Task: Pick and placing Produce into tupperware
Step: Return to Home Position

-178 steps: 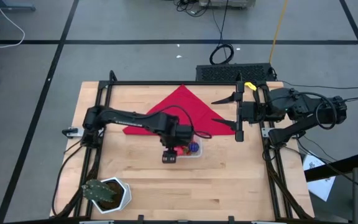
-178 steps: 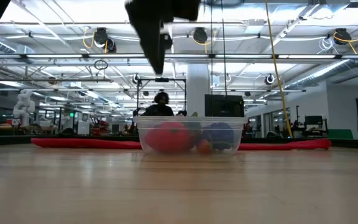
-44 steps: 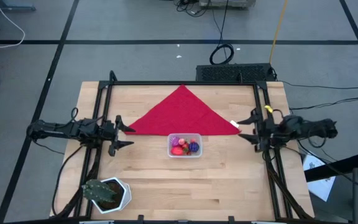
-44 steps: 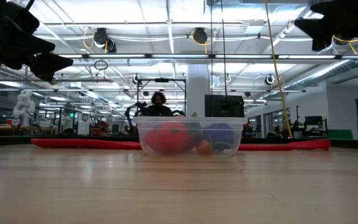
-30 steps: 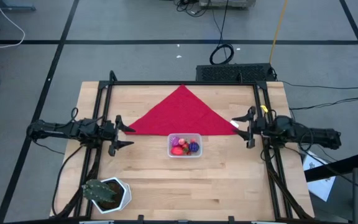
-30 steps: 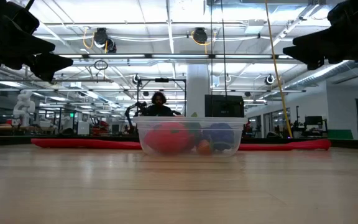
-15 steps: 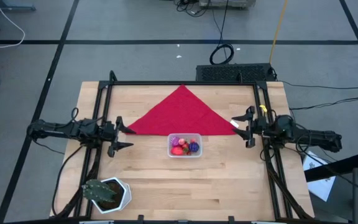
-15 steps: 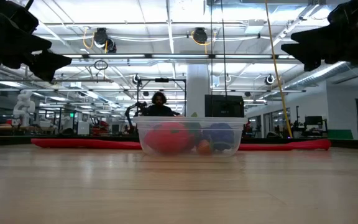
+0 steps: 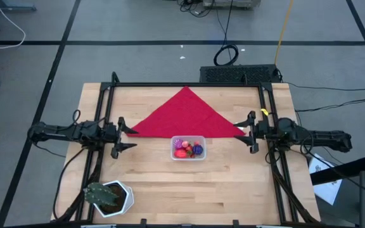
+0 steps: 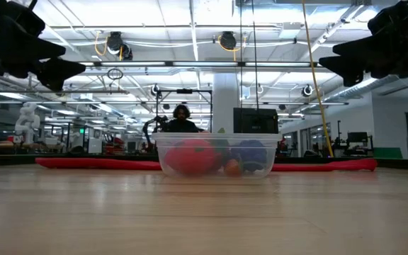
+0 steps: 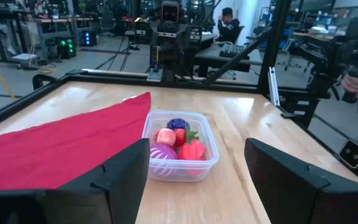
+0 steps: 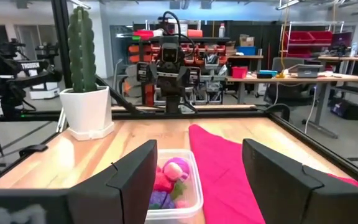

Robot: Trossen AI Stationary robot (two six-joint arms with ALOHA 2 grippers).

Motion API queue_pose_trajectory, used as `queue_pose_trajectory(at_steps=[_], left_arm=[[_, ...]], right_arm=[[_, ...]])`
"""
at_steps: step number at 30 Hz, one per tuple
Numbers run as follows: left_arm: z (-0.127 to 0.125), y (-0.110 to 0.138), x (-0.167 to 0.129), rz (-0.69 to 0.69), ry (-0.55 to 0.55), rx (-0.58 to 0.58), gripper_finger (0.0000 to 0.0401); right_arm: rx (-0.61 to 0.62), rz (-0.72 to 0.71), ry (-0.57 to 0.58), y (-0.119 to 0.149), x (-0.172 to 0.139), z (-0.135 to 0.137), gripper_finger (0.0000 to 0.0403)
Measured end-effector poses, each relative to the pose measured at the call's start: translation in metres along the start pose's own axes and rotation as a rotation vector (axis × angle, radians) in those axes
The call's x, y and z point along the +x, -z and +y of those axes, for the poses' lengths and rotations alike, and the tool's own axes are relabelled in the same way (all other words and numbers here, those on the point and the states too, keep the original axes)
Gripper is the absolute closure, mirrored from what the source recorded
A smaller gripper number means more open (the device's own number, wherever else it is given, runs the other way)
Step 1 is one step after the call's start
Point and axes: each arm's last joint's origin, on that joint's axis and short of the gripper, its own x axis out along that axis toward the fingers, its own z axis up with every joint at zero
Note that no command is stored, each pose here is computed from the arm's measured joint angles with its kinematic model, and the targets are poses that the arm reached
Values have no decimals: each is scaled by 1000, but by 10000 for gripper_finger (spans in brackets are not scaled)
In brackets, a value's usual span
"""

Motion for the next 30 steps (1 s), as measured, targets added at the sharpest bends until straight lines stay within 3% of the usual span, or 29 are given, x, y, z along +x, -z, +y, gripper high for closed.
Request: queue_pose_trajectory(at_steps=[30], left_arm=[[0,0,0,0,-2,-22,130]], right_arm=[[-56,-96,-26,-9,0,3,174]])
